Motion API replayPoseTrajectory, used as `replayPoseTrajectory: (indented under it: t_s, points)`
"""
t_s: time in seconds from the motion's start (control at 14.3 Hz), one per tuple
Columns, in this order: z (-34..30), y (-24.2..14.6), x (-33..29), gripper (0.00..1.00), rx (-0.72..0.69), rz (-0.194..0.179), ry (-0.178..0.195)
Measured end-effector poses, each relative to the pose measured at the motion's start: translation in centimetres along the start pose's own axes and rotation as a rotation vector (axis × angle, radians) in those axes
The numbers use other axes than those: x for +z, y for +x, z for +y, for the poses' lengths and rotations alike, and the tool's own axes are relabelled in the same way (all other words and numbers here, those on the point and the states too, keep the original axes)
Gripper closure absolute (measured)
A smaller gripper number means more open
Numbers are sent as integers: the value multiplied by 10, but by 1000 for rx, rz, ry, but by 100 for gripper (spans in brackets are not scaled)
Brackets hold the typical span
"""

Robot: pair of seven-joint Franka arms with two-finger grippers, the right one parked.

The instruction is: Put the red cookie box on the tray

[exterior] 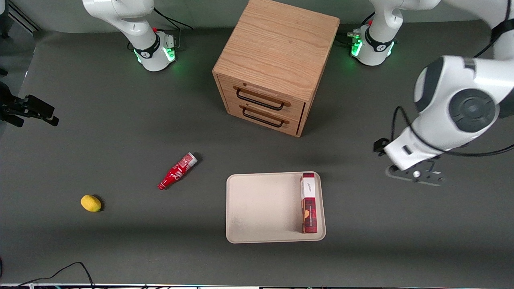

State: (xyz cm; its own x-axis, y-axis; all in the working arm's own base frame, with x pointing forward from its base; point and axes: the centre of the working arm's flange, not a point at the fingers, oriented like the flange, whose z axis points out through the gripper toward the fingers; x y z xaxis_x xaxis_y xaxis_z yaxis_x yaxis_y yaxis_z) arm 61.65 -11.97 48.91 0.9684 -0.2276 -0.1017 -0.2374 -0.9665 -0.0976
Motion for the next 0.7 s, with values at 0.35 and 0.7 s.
replayPoseTrajectory:
  t_s: [0.35,0.7]
  points:
    - [-78,-56,-19,0,-63,16,-54]
    - [-134,-87,-40,0,-48,33,-81]
